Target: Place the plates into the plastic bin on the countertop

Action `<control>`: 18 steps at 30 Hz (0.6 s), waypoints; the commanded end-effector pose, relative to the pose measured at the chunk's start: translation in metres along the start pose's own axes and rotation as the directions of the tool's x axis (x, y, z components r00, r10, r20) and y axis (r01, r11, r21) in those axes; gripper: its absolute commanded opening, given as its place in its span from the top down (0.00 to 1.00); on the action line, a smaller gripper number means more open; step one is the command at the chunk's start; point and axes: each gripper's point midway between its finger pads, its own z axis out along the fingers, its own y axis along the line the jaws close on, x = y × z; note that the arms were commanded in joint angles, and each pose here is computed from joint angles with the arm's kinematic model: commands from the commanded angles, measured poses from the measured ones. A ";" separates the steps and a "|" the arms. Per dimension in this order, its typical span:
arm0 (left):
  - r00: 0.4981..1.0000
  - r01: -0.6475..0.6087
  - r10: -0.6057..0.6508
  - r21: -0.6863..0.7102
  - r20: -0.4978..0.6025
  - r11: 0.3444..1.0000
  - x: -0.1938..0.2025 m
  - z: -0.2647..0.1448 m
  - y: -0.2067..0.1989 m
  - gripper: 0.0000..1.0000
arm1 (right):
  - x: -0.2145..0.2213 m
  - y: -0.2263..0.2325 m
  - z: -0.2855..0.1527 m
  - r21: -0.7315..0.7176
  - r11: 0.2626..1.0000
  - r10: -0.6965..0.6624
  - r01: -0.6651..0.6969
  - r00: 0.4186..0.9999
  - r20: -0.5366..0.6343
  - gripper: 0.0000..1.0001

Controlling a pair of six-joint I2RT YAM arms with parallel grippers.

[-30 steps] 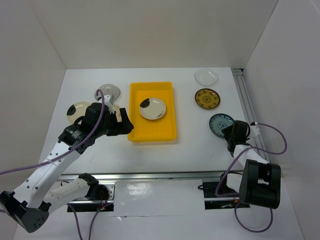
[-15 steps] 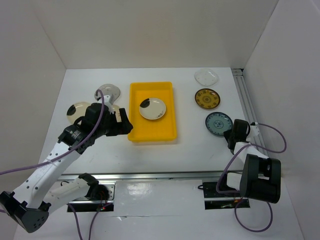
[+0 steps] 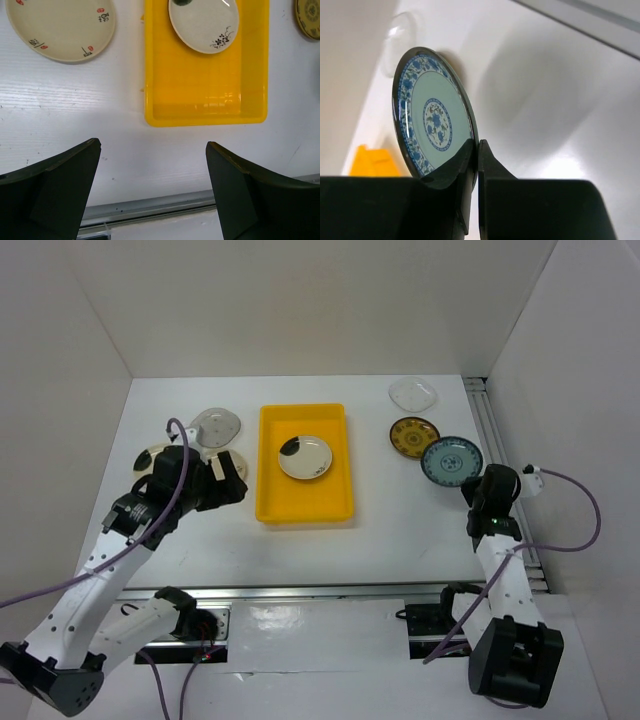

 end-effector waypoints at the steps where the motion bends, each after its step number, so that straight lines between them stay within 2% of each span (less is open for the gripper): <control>1: 0.999 0.040 -0.040 -0.011 0.012 0.999 -0.003 0.002 0.007 0.00 | -0.010 0.062 -0.014 -0.233 0.972 -0.046 0.036 0.998 -0.036 1.00; 3: 0.998 0.065 -0.065 -0.015 0.007 0.998 -0.002 0.005 0.011 0.00 | -0.005 0.106 -0.021 -0.405 0.911 -0.106 0.075 0.993 -0.054 1.00; 4: 0.994 0.108 -0.108 -0.035 0.014 0.993 -0.003 0.009 0.019 0.00 | 0.019 0.132 -0.033 -0.519 0.850 -0.177 0.087 0.976 -0.126 1.00; 5: 0.992 0.129 -0.128 -0.052 0.015 0.990 -0.003 0.011 0.024 0.00 | 0.039 0.141 -0.026 -0.537 0.837 -0.228 0.102 0.958 -0.173 1.00; 6: 0.989 0.151 -0.150 -0.059 0.013 0.987 -0.001 0.014 0.028 0.00 | 0.039 0.170 -0.035 -0.596 0.794 -0.265 0.124 0.952 -0.154 1.00; 7: 0.982 0.187 -0.186 -0.067 0.021 0.980 -0.003 0.014 0.030 0.00 | 0.070 0.193 -0.053 -0.670 0.724 -0.362 0.163 0.917 -0.168 1.00; 8: 0.977 0.215 -0.213 -0.103 0.033 0.971 -0.002 0.017 0.040 0.00 | 0.081 0.202 -0.047 -0.655 0.729 -0.384 0.197 0.911 -0.153 1.00; 9: 0.973 0.231 -0.228 -0.124 0.039 0.965 -0.001 0.019 0.046 0.00 | 0.082 0.228 -0.058 -0.693 0.689 -0.403 0.210 0.906 -0.127 1.00; 10: 0.963 0.270 -0.265 -0.140 0.057 0.953 -0.005 0.019 0.052 0.00 | 0.102 0.241 -0.069 -0.729 0.647 -0.455 0.226 0.881 -0.132 1.00; 11: 0.960 0.280 -0.272 -0.143 0.071 0.949 -0.009 0.019 0.055 0.00 | 0.126 0.243 -0.058 -0.724 0.647 -0.503 0.239 0.848 -0.169 1.00; 12: 0.955 0.297 -0.290 -0.147 0.066 0.944 -0.006 0.020 0.057 0.00 | 0.127 0.265 -0.062 -0.746 0.621 -0.512 0.240 0.845 -0.154 1.00; 15: 0.931 0.363 -0.351 -0.198 0.096 0.910 -0.015 0.026 0.074 0.00 | 0.187 0.270 -0.042 -0.739 0.608 -0.613 0.291 0.764 -0.204 1.00; 16: 0.932 0.363 -0.353 -0.208 0.085 0.908 -0.013 0.030 0.076 0.00 | 0.181 0.279 -0.044 -0.748 0.600 -0.605 0.285 0.773 -0.190 1.00; 18: 0.917 0.400 -0.384 -0.257 0.113 0.880 -0.023 0.031 0.092 0.00 | 0.207 0.274 -0.029 -0.738 0.602 -0.639 0.306 0.738 -0.216 1.00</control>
